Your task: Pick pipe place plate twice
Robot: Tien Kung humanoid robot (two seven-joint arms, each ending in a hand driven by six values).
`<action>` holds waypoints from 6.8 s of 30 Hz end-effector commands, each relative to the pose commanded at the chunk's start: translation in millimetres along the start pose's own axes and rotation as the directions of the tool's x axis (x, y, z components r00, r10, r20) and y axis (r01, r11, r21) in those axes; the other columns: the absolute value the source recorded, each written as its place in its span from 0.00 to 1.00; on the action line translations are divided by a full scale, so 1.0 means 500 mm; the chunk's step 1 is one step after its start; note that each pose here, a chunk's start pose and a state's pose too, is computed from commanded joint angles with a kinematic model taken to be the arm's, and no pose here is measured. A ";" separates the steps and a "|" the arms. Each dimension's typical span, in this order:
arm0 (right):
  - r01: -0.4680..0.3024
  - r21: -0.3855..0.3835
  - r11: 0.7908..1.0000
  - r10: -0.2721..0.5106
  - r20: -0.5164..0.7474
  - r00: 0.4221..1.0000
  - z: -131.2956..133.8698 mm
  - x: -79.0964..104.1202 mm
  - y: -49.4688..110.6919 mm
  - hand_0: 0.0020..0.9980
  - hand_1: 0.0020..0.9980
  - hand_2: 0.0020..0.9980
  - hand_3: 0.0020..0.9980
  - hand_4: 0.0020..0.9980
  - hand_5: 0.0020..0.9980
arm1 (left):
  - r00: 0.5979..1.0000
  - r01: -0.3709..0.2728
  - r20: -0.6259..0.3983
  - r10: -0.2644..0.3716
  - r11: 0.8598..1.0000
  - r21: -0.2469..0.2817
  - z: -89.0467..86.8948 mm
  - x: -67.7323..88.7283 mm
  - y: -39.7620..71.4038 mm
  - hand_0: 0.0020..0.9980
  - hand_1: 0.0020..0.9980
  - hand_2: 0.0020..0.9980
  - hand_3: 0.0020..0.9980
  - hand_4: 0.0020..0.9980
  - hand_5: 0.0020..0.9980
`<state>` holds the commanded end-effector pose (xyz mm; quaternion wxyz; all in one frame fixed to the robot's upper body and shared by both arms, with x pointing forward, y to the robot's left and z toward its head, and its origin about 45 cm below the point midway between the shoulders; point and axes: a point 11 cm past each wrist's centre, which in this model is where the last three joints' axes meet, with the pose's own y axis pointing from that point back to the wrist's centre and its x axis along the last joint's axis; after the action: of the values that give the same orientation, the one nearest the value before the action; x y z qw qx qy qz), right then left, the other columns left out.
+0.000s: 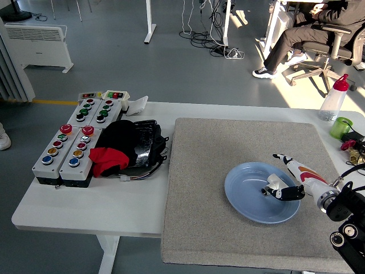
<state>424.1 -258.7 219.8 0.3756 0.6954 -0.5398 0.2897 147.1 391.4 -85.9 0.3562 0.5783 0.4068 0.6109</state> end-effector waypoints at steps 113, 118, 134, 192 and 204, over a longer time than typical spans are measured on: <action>0.065 0.073 0.995 -0.065 -0.004 0.998 -0.059 -0.033 0.015 0.32 0.44 0.56 0.63 0.51 0.14 | 1.000 0.002 0.005 -0.002 1.000 0.002 0.001 -0.001 0.001 0.58 0.58 0.58 0.47 0.41 1.00; 0.117 0.119 0.986 -0.111 -0.055 0.992 -0.096 -0.076 0.018 0.45 0.55 0.61 0.70 0.56 0.15 | 1.000 0.001 0.005 -0.001 1.000 0.002 0.001 -0.001 0.001 0.58 0.58 0.58 0.47 0.41 1.00; 0.205 0.123 0.971 -0.172 -0.237 0.956 -0.097 -0.107 0.020 0.99 0.92 1.00 1.00 0.84 0.34 | 1.000 -0.001 0.002 0.001 1.000 0.004 -0.001 0.000 0.000 0.58 0.58 0.58 0.47 0.41 1.00; -0.377 -0.071 0.923 -0.062 0.942 -0.330 0.110 0.188 0.154 0.84 0.78 0.85 0.77 0.49 0.64 | 1.000 -0.001 0.010 0.001 1.000 0.002 -0.004 0.001 -0.001 0.58 0.58 0.58 0.46 0.41 1.00; -0.361 -0.228 0.904 0.091 0.929 -0.359 0.184 0.174 0.173 0.82 0.77 0.84 0.76 0.49 0.63 | 1.000 0.000 0.007 0.001 1.000 -0.006 0.003 0.000 0.001 0.58 0.58 0.58 0.46 0.41 1.00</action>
<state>362.0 -393.8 257.7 -0.3383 0.5438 -0.7182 -0.2721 148.6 391.3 -85.6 0.3592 0.5795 0.4036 0.6101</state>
